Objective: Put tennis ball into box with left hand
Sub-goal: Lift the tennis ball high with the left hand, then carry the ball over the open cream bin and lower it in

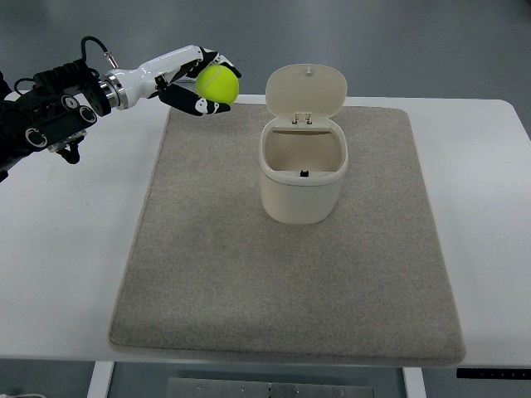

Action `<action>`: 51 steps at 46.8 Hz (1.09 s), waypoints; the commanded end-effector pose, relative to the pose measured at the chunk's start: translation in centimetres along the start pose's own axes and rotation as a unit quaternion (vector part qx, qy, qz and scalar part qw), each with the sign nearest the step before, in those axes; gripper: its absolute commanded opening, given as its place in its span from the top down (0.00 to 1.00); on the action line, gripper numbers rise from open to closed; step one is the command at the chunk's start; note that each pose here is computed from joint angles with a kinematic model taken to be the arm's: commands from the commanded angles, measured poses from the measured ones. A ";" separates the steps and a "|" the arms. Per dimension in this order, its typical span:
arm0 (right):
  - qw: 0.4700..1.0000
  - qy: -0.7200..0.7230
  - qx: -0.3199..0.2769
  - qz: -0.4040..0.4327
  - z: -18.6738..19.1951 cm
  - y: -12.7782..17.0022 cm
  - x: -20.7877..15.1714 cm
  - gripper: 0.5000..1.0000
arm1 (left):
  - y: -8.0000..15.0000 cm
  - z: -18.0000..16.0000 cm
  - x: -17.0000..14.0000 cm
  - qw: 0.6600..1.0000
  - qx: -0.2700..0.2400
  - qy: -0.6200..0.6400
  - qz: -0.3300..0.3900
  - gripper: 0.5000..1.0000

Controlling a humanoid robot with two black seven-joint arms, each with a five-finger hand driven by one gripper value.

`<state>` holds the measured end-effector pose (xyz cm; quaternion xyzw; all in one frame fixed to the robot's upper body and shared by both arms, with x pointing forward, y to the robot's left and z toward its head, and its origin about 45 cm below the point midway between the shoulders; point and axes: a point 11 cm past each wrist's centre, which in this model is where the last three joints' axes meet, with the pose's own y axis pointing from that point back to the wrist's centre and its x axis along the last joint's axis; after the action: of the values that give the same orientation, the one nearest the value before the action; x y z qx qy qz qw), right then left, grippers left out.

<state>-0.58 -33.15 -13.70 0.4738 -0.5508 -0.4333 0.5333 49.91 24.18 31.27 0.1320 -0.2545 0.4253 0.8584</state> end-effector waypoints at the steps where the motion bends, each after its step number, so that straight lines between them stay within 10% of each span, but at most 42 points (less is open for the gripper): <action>1: 1.000 0.000 0.000 0.000 0.0 0.0 0.0 0.20 | -0.5 1.5 1.3 0.998 -0.028 0.048 0.035 1.00; 23: 1.000 0.000 0.000 0.000 0.0 0.0 0.0 0.20 | -5.0 15.4 -1.2 0.977 -0.190 0.086 -0.037 1.00; 51: 1.000 0.000 0.000 0.000 0.0 0.0 0.0 0.20 | -3.5 18.4 -8.2 0.959 -0.223 0.070 -0.160 1.00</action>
<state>-0.57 -33.15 -13.70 0.4738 -0.5508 -0.4332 0.5333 42.65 8.43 42.58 -0.0639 -0.2539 0.2275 0.9379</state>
